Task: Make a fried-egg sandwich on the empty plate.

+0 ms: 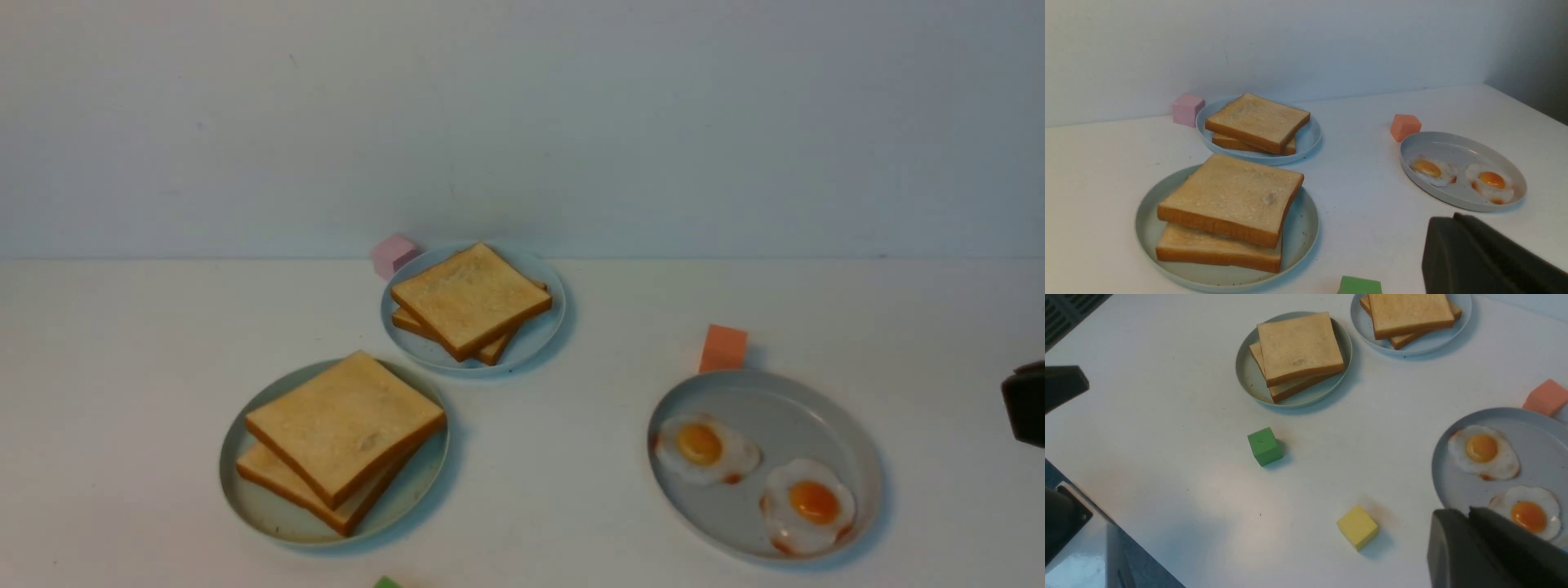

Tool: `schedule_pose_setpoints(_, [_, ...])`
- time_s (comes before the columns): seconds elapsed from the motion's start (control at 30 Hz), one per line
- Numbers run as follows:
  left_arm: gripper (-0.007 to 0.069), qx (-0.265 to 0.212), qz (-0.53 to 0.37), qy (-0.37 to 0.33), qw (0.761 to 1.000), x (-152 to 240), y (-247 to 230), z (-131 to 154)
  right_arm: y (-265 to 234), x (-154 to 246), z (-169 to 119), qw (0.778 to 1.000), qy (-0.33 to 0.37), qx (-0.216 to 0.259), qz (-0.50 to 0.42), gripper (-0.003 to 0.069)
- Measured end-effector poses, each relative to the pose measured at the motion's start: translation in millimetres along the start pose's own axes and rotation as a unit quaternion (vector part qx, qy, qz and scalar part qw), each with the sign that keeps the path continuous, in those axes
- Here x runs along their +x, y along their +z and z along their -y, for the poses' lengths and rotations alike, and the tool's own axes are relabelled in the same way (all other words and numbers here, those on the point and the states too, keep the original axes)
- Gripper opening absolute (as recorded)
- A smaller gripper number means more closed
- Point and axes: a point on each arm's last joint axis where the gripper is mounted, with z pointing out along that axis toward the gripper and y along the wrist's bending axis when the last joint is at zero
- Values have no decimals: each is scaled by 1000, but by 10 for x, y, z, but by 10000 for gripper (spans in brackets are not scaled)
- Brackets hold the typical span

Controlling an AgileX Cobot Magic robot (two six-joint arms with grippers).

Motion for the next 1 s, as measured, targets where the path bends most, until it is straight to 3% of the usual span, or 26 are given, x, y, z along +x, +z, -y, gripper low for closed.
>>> schedule_pose_setpoints(0.13, [-13, 0, -1, 0, 1000, 1, 0, 0, -72, 52, 168, 997, 54, 51, 24, 78])
schedule_pose_setpoints(0.27, [-13, 0, -1, 0, 1000, 2, 0, 0, -111, 224, 317, 991, 64, 104, 48, 16])
schedule_pose_setpoints(0.47, [-13, 0, -1, 0, 1000, 3, 0, 0, 222, 1103, 610, 969, 71, 201, 127, -13])
schedule_pose_setpoints(0.5, [-13, 0, -1, 0, 1000, 3, 0, 0, 201, 1099, 605, 967, 70, 204, 137, -13])
schedule_pose_setpoints(0.63, [-13, 0, -2, 0, 1000, 5, 1, 0, 534, 1856, 748, 946, 86, 260, 170, -13])
schedule_pose_setpoints(0.8, [-12, 0, -2, 0, 1000, 6, 1, 0, 782, 2328, 817, 942, 88, 276, 171, -13])
schedule_pose_setpoints(1.0, [-8, 1, -1, -1, 1000, 7, -4, 2, 790, 2342, 822, 939, 89, 277, 185, -13])
